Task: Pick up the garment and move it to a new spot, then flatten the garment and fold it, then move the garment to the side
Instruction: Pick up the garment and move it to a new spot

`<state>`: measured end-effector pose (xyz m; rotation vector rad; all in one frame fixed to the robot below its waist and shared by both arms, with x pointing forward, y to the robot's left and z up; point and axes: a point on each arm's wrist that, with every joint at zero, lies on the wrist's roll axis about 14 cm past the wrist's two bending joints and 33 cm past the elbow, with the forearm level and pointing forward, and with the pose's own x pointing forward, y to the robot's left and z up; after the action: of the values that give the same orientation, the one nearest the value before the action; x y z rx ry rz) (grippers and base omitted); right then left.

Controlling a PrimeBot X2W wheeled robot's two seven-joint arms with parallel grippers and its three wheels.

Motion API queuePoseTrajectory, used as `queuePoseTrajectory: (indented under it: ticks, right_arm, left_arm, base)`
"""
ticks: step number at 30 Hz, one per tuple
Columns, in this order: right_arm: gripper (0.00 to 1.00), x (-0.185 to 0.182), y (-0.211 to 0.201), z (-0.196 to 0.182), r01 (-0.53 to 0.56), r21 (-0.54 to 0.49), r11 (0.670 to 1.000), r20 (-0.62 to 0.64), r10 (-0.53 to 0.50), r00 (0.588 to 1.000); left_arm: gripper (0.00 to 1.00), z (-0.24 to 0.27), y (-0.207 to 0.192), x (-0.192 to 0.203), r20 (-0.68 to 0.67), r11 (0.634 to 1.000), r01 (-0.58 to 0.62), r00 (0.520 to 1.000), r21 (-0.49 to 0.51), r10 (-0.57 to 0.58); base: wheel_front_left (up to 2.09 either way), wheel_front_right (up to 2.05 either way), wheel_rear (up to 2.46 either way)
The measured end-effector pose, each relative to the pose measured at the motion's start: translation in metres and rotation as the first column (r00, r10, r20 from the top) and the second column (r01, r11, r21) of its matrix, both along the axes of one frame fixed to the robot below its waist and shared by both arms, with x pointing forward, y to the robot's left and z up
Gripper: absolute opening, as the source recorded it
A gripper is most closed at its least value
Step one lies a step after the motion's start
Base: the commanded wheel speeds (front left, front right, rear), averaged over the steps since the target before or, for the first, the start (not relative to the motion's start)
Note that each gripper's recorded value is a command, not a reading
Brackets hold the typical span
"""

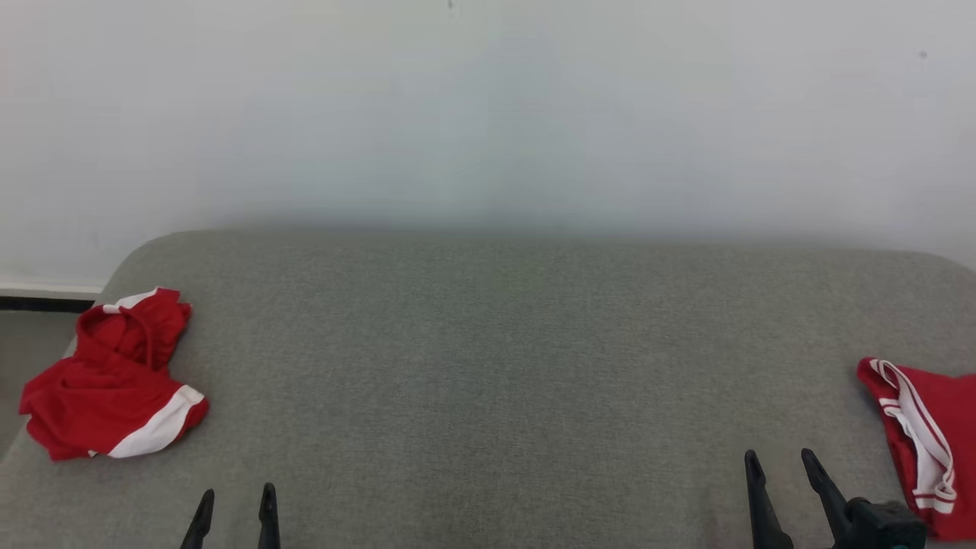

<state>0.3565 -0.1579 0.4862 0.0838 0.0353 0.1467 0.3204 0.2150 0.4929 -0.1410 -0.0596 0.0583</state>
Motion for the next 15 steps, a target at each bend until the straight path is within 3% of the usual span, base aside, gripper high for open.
queuePoseTrajectory:
  ticks: [7,15]
  right_arm:
    - [1.0,0.012,0.045,0.001,-0.123,0.016,0.992,0.004,0.123,0.992]
    - [1.0,0.021,0.102,-0.001,-0.275,0.029,0.961,0.0,0.275,0.962]
  left_arm:
    - [1.0,-0.002,0.037,-0.026,-0.003,0.994,-0.109,0.994,0.016,0.109]
    - [1.0,-0.006,0.08,-0.071,-0.008,0.965,-0.26,0.965,0.019,0.26]
  base:
    - [0.0,0.0,0.0]
    - [0.0,0.0,0.0]
